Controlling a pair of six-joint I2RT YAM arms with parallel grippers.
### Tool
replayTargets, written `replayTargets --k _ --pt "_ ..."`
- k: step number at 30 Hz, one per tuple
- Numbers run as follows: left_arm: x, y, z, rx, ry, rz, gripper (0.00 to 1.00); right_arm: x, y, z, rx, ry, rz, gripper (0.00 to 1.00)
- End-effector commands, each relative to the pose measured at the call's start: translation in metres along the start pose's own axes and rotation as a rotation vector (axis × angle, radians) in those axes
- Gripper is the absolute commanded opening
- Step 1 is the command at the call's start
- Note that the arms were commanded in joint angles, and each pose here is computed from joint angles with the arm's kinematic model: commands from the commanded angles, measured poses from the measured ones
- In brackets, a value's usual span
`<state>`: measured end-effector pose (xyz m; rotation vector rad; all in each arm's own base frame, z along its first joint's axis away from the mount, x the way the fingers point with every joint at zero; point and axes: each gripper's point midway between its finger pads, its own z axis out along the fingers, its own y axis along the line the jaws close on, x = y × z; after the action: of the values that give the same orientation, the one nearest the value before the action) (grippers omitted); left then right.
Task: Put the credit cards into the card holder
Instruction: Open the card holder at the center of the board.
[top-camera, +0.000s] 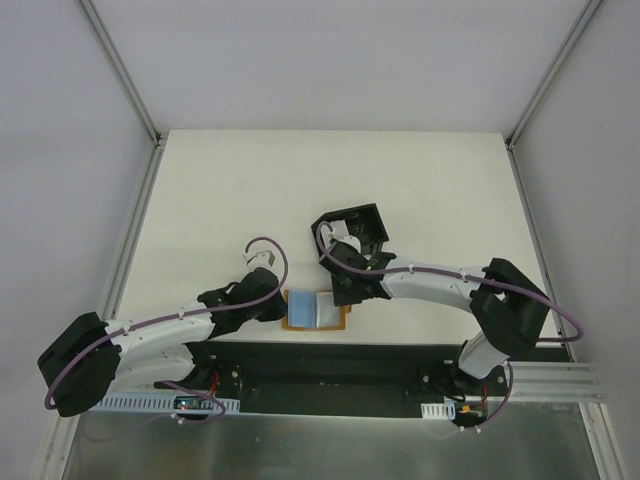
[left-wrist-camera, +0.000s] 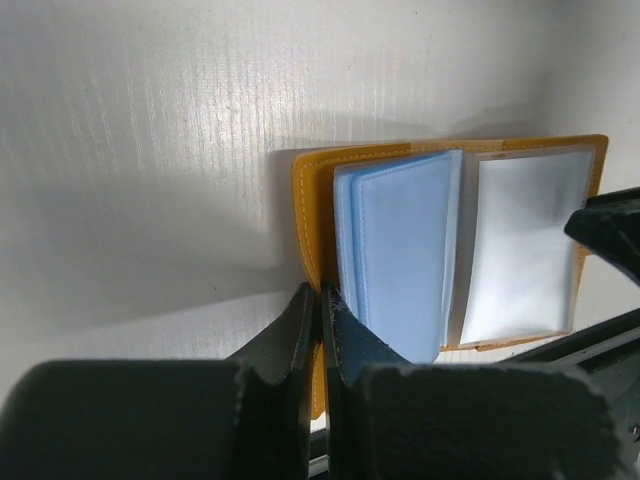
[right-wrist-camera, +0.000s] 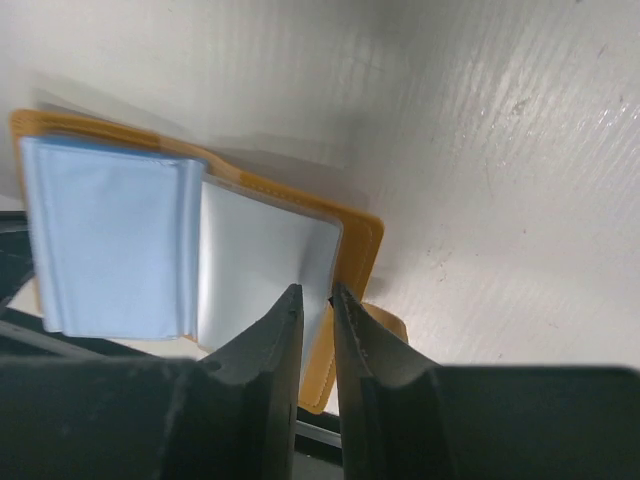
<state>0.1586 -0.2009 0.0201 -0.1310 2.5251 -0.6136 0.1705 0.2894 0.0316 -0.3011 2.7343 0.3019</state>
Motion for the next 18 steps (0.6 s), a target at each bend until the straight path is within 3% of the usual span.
replayTargets --k 1,5,7,18 --pt "0.01 0.007 -0.005 -0.006 0.039 0.041 0.04 -0.018 0.014 -0.017 -0.108 -0.051 0.002 0.22" --pt "0.009 0.009 -0.005 -0.007 0.023 0.039 0.21 -0.012 0.016 -0.008 -0.133 -0.016 0.017 0.22" --pt "0.006 0.008 -0.006 0.0 0.016 0.033 0.24 -0.01 0.018 -0.004 -0.142 -0.002 0.022 0.22" --pt "-0.005 0.004 -0.006 0.049 0.0 0.0 0.16 -0.004 0.021 0.005 -0.151 0.028 0.03 0.21"
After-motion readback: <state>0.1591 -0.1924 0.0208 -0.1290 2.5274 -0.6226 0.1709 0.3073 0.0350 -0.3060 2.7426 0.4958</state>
